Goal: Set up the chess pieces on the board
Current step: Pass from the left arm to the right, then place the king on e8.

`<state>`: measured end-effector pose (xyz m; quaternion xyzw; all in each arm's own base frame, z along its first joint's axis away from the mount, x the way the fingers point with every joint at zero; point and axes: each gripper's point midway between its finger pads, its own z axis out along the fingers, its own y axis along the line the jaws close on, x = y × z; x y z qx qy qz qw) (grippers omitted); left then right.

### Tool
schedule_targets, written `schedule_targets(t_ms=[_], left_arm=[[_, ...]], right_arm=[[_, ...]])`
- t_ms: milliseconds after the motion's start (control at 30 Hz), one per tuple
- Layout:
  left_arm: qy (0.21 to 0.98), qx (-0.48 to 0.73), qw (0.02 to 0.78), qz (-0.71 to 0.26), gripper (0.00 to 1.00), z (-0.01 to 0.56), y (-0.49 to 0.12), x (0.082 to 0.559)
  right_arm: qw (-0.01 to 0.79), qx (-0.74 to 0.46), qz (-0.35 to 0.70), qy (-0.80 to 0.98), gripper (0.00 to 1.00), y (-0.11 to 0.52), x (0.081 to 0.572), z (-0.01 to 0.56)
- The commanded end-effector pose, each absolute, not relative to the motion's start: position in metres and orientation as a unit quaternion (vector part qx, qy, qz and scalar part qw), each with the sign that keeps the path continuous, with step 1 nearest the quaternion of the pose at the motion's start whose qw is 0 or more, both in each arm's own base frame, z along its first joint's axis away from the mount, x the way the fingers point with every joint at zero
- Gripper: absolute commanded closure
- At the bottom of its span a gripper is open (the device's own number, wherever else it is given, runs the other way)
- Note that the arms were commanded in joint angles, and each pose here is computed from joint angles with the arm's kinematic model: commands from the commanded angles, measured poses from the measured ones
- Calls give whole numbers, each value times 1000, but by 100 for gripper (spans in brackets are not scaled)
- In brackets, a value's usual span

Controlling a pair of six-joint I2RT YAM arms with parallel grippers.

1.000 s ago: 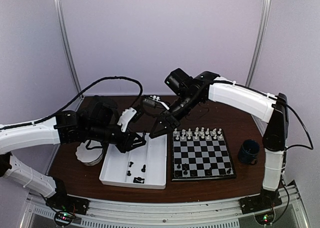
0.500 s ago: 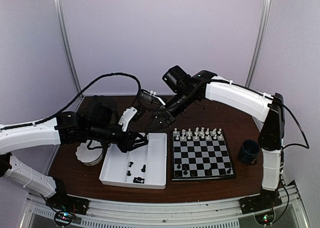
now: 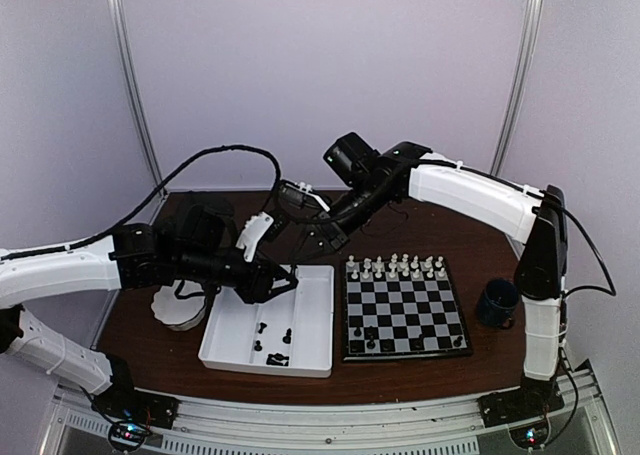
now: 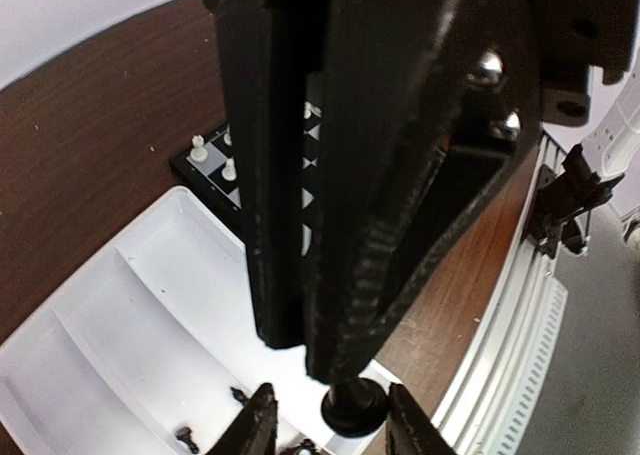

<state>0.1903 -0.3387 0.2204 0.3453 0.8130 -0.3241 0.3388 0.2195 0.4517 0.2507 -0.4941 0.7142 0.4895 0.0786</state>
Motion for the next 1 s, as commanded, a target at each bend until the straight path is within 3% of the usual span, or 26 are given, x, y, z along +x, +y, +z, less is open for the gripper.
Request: schedule_targets(t_ms=[0, 100, 233, 267, 567, 967], left_arm=[[812, 340, 371, -295, 54, 224, -325, 196], [810, 332, 401, -270, 41, 225, -306, 199], [819, 282, 457, -200, 5, 218, -268, 217], [822, 270, 467, -181, 3, 215, -259, 221], [838, 228, 483, -113, 2, 204, -232, 247], [863, 232, 435, -112, 3, 194, -254, 255]], right_arm=[[129, -528, 445, 712, 96, 437, 226, 266], [165, -544, 393, 722, 96, 412, 233, 262], [211, -566, 323, 729, 96, 369, 235, 253], [221, -577, 298, 728, 96, 357, 233, 247], [260, -632, 163, 711, 95, 281, 208, 189], [239, -657, 159, 697, 93, 264, 183, 128]])
